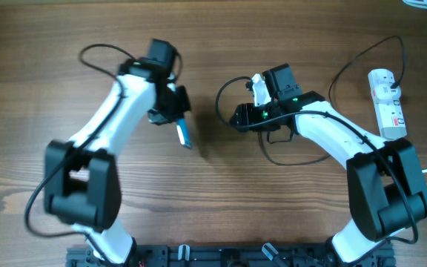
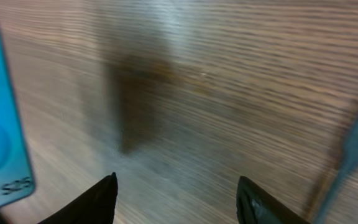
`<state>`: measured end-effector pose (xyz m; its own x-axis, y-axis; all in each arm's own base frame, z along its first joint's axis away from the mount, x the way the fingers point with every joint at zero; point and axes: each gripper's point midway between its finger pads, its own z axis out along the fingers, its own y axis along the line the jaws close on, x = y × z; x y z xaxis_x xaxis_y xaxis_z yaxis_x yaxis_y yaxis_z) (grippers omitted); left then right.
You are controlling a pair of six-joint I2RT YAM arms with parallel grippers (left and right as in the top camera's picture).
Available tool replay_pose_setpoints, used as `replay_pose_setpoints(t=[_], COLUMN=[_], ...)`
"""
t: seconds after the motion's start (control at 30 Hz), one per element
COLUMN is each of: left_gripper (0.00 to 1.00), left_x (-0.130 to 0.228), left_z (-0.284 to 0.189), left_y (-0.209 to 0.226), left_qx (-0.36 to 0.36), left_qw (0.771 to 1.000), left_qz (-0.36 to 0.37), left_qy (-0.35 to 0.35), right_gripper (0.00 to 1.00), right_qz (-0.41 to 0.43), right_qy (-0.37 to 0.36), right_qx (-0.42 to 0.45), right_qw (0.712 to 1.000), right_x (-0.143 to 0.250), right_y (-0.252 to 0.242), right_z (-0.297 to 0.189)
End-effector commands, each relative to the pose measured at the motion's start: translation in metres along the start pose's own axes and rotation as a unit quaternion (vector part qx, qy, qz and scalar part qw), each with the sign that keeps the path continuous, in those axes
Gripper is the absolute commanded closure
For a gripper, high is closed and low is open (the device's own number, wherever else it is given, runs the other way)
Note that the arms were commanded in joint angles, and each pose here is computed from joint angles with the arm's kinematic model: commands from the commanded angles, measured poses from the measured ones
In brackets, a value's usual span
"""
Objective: Plug charger to phone and switch on socket
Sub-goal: 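Release the phone from the right gripper and move it toward the black cable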
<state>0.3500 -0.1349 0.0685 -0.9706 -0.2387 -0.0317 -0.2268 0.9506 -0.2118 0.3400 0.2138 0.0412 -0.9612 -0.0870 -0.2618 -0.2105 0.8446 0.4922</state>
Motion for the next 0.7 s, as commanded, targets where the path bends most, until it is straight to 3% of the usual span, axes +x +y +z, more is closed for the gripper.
replay_pose_setpoints(t=[0.0, 0.17, 0.47, 0.53, 0.67], left_gripper=[0.96, 0.96, 0.96, 0.96, 0.96], left_x=[0.015, 0.036, 0.047, 0.052, 0.062], left_z=[0.04, 0.069, 0.07, 0.07, 0.045], left_y=[0.002, -0.009, -0.007, -0.015, -0.051], left_qx=[-0.063, -0.085, -0.092, -0.06, 0.107], left_qw=[0.998, 0.994, 0.992, 0.993, 0.977], left_qz=[0.01, 0.041, 0.036, 0.044, 0.037], left_qy=[0.021, 0.051, 0.074, 0.094, 0.179], right_gripper=[0.38, 0.37, 0.36, 0.34, 0.34], right_qz=[-0.02, -0.031, -0.034, -0.035, -0.015], right_qy=[-0.007, -0.002, -0.009, -0.016, -0.007], right_qx=[0.056, 0.078, 0.085, 0.09, 0.136], right_qw=[0.998, 0.996, 0.996, 0.995, 0.991], right_x=[0.0, 0.006, 0.003, -0.003, -0.022], right_y=[-0.009, -0.008, -0.01, -0.01, -0.013], right_z=[-0.001, 0.002, 0.002, -0.001, -0.034])
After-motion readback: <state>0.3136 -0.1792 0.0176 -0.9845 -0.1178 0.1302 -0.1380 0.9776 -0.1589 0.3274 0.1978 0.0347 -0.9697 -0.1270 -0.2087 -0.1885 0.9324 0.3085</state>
